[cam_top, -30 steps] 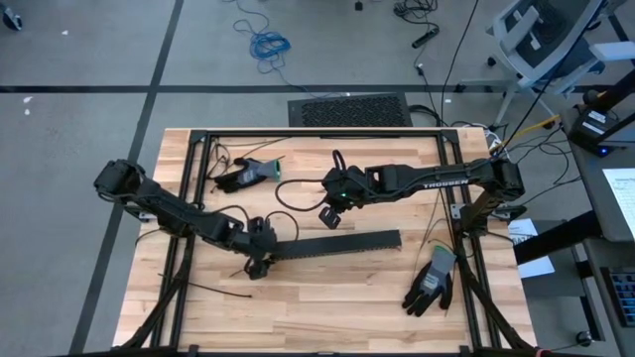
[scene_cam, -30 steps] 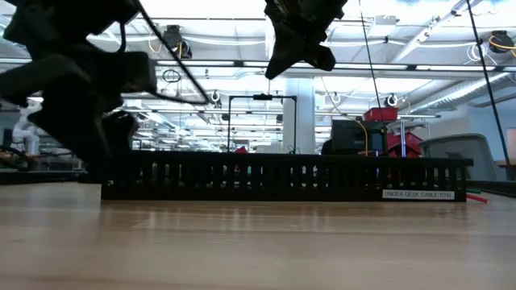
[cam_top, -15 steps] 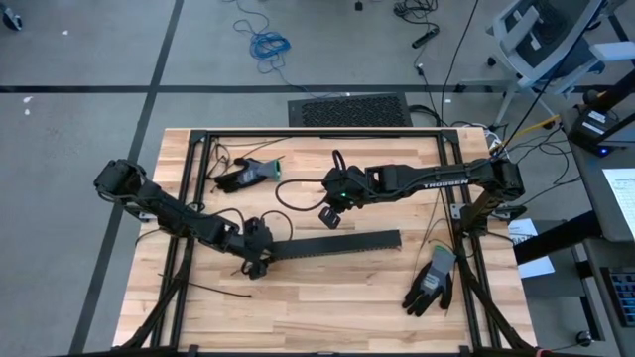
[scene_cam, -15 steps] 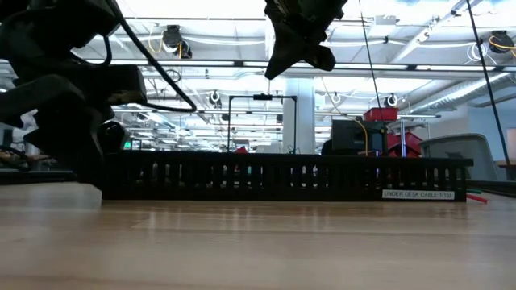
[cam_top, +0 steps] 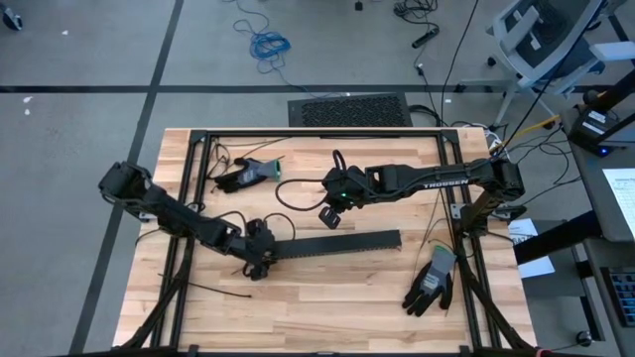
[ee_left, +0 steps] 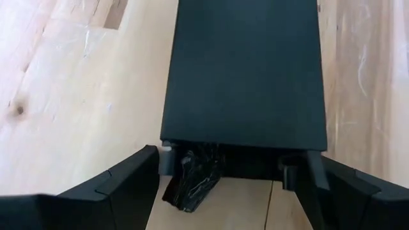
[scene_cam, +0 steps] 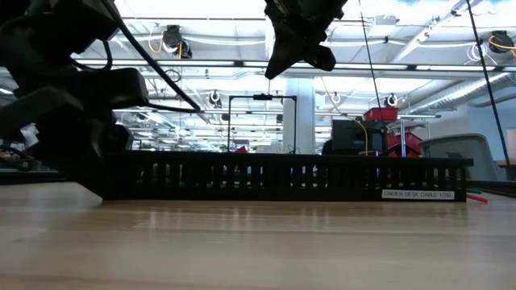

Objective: Ziptie cables
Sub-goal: Close the black cable duct

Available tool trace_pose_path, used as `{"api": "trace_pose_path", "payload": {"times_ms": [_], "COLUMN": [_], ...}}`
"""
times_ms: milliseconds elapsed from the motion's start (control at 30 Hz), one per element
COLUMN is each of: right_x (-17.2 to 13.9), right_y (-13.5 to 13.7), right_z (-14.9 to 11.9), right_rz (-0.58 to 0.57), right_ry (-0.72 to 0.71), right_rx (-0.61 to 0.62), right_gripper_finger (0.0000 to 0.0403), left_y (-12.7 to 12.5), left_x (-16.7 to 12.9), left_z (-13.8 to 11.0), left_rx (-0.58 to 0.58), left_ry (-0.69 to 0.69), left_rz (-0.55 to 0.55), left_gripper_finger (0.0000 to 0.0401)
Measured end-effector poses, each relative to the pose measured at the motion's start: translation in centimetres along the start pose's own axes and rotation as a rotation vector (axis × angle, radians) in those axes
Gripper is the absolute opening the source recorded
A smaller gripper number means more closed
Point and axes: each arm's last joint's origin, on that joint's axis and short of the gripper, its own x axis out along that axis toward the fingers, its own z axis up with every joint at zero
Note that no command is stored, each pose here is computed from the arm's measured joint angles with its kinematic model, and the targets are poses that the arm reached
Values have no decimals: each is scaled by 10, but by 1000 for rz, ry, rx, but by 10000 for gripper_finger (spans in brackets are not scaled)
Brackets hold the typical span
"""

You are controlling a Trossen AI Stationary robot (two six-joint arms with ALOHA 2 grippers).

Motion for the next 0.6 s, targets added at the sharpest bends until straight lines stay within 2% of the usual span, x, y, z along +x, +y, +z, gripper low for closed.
{"api": "trace_pose_path", "payload": {"times_ms": [400,600], "right_x": [0,0], "right_y": [0,0], "right_z": [0,0], "right_rz": [0,0], "right_ry": [0,0], "right_rx": [11,12], "right_gripper_finger": [0,0], "left_y": [-4,-5], "left_x": [6,5], "left_z": [-2,-3], "left_rx": [26,33], "left_ry": [0,0], "left_rz": [-2,-6], "left_gripper_finger": [323,290]}}
